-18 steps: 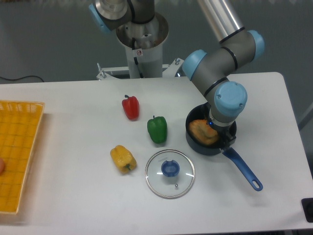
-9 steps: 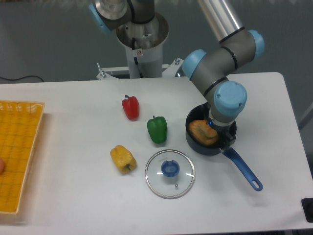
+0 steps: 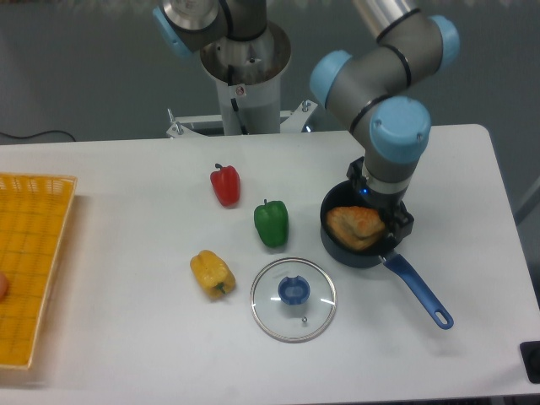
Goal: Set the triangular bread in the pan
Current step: 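Lift the open gripper up away from the pan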
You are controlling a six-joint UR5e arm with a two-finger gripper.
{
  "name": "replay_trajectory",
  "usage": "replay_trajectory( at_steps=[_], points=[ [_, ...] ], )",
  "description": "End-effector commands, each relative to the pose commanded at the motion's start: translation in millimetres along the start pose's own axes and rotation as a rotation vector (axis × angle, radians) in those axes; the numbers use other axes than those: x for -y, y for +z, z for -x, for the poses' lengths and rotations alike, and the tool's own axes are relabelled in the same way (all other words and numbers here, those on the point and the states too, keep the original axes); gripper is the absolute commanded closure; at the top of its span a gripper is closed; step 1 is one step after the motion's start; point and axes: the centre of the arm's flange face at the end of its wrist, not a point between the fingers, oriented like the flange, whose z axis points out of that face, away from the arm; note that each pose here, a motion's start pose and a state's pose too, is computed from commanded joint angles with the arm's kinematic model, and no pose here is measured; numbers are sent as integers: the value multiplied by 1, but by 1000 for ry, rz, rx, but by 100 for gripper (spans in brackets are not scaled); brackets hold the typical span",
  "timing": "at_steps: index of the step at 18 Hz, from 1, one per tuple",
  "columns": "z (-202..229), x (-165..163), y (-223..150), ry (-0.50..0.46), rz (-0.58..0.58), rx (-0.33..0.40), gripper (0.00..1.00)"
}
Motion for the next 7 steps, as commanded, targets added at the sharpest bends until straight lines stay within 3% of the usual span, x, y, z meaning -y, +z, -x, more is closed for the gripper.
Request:
replay_trajectory(
  at_steps=[7],
  points=[
    [-8, 13, -21, 19, -44, 15, 0]
  ],
)
